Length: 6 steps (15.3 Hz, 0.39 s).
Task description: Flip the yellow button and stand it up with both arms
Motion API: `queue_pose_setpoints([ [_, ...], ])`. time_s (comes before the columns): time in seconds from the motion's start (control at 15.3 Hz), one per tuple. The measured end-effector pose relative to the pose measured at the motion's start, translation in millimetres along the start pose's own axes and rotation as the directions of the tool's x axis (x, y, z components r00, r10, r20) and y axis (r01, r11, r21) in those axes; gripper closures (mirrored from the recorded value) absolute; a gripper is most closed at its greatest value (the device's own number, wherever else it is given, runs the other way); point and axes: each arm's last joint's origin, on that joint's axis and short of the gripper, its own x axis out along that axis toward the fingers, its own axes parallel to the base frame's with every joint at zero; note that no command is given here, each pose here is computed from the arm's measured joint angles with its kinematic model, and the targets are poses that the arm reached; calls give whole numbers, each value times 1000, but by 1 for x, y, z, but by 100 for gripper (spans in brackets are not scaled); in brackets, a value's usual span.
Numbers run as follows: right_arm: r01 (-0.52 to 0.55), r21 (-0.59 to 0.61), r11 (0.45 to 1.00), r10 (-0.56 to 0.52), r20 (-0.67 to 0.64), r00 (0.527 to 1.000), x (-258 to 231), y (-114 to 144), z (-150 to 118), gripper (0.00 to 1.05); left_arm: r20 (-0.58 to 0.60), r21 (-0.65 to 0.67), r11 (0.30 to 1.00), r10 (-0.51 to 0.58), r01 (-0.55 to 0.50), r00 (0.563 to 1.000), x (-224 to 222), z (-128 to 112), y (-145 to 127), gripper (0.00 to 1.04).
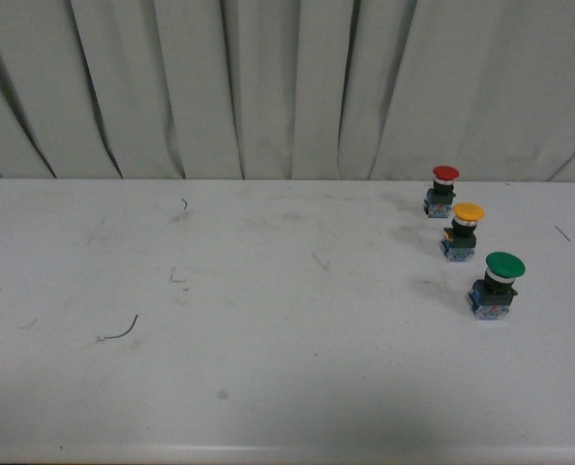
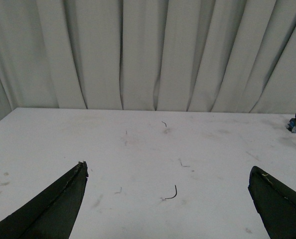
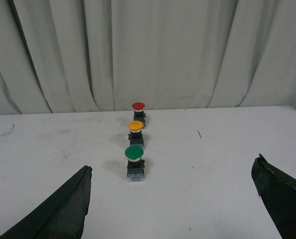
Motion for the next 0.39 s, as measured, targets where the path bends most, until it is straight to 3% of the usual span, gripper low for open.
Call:
queue_pose_setpoints([
  [0.39, 0, 0, 1000, 0, 0, 1000, 0, 0, 0, 6, 0, 0, 1000, 0, 0, 1000, 0, 0, 0, 7],
])
